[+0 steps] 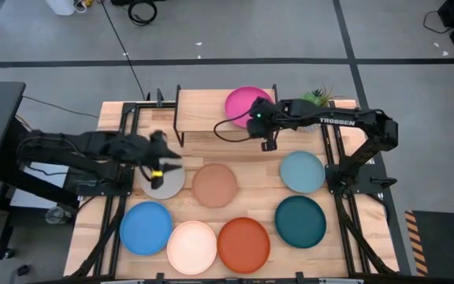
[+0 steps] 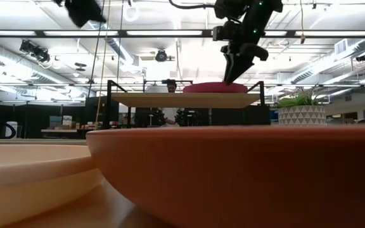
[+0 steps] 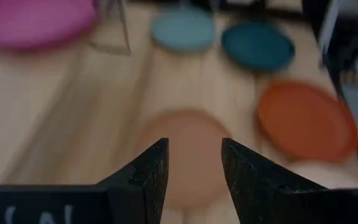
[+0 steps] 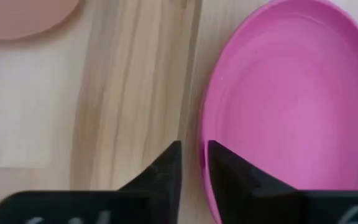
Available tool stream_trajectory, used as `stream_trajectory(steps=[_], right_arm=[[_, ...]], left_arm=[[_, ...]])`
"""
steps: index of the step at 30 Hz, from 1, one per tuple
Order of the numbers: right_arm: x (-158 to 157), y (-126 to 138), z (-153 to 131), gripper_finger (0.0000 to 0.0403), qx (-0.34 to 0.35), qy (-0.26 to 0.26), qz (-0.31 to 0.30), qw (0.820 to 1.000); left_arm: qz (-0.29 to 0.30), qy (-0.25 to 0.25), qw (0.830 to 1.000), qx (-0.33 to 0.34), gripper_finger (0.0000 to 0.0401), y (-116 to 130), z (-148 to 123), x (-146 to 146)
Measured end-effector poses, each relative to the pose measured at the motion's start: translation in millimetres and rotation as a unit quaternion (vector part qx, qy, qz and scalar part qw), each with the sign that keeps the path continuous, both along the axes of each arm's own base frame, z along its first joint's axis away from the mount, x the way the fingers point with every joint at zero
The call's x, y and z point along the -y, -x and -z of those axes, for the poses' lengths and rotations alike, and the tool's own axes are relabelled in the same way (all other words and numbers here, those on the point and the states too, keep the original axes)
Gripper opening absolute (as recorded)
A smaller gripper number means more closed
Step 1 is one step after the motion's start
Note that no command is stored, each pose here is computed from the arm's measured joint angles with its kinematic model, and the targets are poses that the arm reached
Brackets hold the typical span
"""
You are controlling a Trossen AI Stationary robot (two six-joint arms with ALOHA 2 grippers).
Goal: Place and stack plates onto a shelf
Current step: Put the pink plate on the shelf, then put the gray plate on the shelf
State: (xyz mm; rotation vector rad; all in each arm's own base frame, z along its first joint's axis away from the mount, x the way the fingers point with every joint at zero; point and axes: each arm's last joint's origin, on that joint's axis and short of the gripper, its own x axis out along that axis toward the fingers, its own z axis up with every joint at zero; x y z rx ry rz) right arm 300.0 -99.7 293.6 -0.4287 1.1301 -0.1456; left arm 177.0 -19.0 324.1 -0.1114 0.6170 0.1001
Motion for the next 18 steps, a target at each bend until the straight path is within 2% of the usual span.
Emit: stream_trajectory(steps=[6, 12, 15, 18], right_arm=[[-10.5, 7.8, -16.6, 0.0156, 0.017, 0.017, 0.023, 0.999], [-25.8, 16.3, -65.4, 0.0184, 0.100, 0.050, 0.045, 0.993], [-32.7, 22.5, -89.7, 0.0185, 0.164, 0.023, 0.072, 0.984], [-38.8, 30.2, -105.4, 0.0184, 0.221, -0.035, 0.092, 0.970]], left_arm=[[-0.006, 0.074, 0.988, -0.135, 0.0155, -8.9, 28.5, 12.8], [-0.062, 0.100, 0.968, -0.223, 0.0155, -22.8, 65.3, 20.4], [-0.116, 0.118, 0.948, -0.272, 0.0155, -27.7, 90.9, 20.3], [-0.156, 0.126, 0.931, -0.305, 0.0155, -29.8, 110.9, 19.9]])
